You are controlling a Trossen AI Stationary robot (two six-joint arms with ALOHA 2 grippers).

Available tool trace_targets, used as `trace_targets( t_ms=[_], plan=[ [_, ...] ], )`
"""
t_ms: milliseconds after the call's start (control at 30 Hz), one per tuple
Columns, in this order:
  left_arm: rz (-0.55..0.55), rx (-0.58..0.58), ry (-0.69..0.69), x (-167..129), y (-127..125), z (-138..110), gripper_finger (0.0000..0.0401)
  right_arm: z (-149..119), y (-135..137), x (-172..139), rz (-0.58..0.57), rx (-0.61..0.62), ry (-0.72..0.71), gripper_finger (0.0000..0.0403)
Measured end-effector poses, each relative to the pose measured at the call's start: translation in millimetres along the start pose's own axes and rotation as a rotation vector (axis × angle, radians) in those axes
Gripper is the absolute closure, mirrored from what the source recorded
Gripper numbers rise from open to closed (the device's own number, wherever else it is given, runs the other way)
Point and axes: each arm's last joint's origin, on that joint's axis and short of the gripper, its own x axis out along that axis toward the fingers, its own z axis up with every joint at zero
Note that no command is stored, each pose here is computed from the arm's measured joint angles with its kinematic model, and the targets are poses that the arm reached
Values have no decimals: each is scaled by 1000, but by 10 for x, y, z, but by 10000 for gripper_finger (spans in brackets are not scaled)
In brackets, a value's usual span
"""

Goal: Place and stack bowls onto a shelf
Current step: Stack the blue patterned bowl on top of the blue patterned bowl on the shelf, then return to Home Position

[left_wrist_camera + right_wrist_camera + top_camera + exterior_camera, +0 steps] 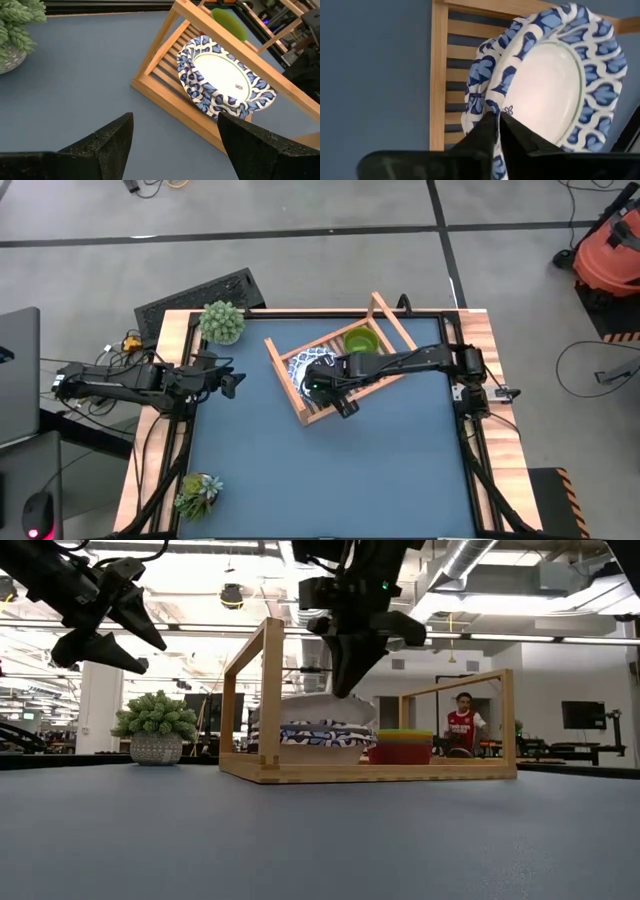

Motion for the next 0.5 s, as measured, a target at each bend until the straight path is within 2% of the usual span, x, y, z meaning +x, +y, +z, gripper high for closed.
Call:
trace_targets(
  t_ms=[333,500],
  plan=[
    [0,1,0,0,-1,0,127,-54,-67,17,18,106,-1,285],
    [-1,0,0,0,-2,1,127,-72,-86,-107,49,161,-11,247]
  ],
)
